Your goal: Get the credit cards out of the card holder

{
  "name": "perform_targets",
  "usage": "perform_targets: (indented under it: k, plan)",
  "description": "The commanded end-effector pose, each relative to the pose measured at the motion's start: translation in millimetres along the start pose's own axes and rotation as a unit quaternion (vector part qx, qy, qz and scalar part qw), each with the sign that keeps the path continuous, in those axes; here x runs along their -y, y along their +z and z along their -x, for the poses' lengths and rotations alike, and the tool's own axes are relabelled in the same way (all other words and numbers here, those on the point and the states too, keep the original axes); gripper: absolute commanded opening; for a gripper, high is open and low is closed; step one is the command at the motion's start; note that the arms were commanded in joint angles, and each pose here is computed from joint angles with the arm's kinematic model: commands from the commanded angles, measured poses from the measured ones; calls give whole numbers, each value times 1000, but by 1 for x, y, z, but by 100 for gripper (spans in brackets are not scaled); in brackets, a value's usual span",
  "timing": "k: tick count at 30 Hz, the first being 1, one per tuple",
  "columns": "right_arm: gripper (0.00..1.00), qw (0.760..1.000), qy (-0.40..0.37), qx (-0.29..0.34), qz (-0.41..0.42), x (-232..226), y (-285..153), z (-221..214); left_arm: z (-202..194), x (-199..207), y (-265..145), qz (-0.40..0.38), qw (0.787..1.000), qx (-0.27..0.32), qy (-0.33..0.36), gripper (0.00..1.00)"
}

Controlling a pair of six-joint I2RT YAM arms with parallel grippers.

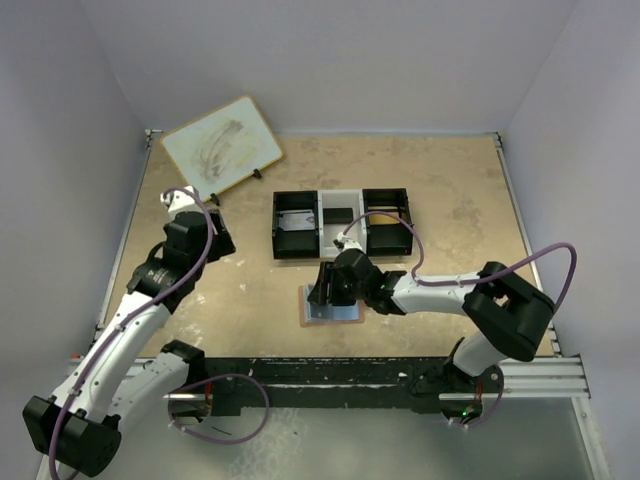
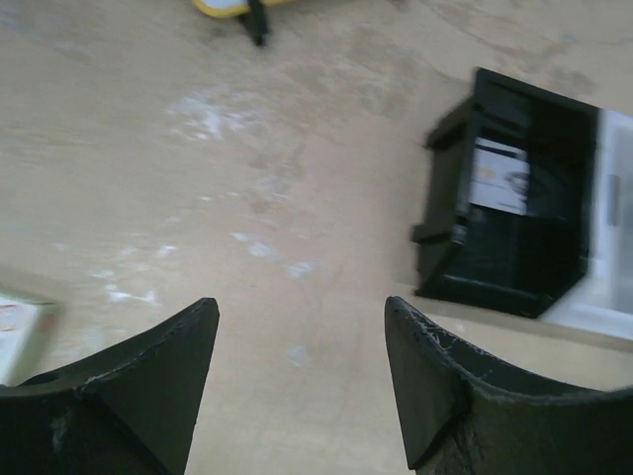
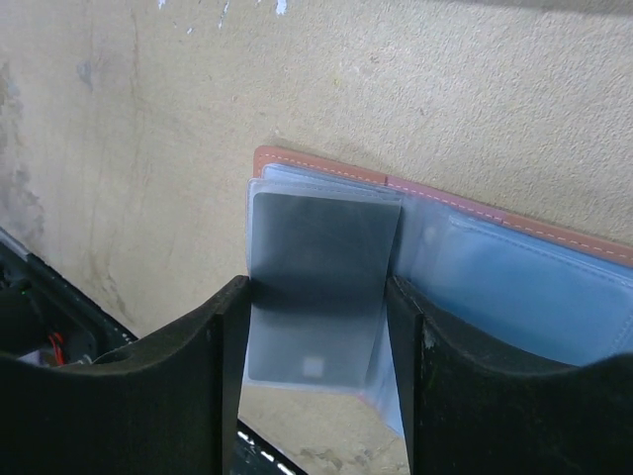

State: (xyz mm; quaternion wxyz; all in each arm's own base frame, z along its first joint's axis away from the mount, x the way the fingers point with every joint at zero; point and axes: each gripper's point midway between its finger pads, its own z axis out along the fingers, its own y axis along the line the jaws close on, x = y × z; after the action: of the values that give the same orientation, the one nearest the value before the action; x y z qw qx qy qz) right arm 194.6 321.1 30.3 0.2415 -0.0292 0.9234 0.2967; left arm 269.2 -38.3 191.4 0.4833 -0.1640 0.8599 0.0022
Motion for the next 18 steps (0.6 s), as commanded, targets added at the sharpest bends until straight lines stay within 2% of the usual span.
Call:
perform_targets:
  k: [1, 4, 6, 15, 18]
  plan:
    - [57, 999, 16, -30, 17, 6, 2, -19, -21, 72, -16, -200, 975, -47, -84, 65]
    - [56, 999, 23, -29, 18, 10, 2, -22, -52, 101, -29, -299, 941, -96, -129, 63]
    - [56, 999, 28, -29, 21, 11, 1, -23, -68, 111, -36, -327, 927, -120, -136, 63]
    - [56, 999, 35, -27, 23, 13, 2, -21, -143, 154, -67, -378, 902, -176, -111, 61]
    - [56, 999, 35, -28, 18, 15, 3, -22, -165, 158, -71, -379, 900, -189, -101, 59]
